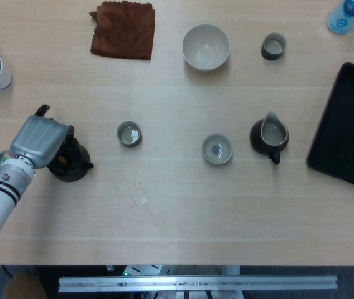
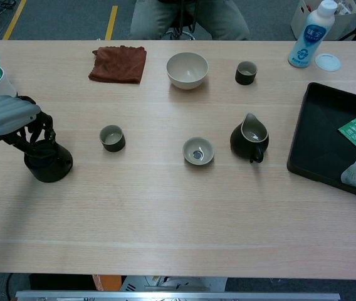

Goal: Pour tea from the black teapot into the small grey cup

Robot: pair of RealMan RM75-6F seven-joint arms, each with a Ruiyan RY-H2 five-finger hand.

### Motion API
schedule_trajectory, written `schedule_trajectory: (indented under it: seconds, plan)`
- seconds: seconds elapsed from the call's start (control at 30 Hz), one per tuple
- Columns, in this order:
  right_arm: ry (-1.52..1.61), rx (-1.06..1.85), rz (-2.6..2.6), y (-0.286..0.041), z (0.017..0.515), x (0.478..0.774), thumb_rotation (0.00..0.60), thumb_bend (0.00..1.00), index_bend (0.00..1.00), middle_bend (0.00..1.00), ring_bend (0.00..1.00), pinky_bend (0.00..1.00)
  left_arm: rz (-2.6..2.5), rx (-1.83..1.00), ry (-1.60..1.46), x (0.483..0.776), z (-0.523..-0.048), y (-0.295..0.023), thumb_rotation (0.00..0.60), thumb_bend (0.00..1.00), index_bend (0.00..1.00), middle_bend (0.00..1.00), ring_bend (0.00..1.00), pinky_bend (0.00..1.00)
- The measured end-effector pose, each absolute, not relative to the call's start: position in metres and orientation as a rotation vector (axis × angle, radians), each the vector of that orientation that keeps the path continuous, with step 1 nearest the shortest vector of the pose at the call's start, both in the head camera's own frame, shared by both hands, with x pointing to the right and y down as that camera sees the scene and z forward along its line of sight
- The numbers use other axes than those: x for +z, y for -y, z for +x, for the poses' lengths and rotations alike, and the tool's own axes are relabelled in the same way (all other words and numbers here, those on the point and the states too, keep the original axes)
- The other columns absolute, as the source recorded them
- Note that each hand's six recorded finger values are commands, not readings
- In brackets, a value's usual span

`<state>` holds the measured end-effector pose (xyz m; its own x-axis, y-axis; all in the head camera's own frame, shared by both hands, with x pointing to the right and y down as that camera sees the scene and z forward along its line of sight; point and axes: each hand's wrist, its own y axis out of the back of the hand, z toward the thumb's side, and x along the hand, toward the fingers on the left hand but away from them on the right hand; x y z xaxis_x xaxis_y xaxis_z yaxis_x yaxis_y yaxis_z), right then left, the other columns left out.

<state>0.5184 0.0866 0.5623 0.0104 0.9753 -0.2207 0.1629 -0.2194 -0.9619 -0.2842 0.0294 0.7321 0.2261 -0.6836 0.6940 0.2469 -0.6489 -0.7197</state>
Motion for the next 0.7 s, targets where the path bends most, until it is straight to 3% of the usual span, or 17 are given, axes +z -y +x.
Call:
schedule_trajectory:
  seconds: [0.3,0.47,0.7]
  plan:
    - [1.225,1.297,-1.490,-0.0864,0.5190,0.5614,0.600,0.00,0.43,0.36,0.21,0.23,-1.735,-1.534,-0.402,0.7324,-0.2833,-0.0311,0.305,0.21,0.64,0.62,0.45,0.10]
    - [1.228,1.298,-1.489,-0.0867,0.5194,0.5613,0.600,0.00,0.43,0.36,0.21,0.23,-1.735,-1.532,-0.404,0.7319,-0.2824,-0.0307,0.299,0.21,0.65,0.63,0.45,0.10]
    - [1.232,1.300,-1.484,-0.0866,0.5209,0.5609,0.600,0.00,0.43,0.36,0.21,0.23,-1.739,-1.550,-0.400,0.7357,-0.2851,-0.0311,0.302,0.21,0.67,0.72,0.53,0.10]
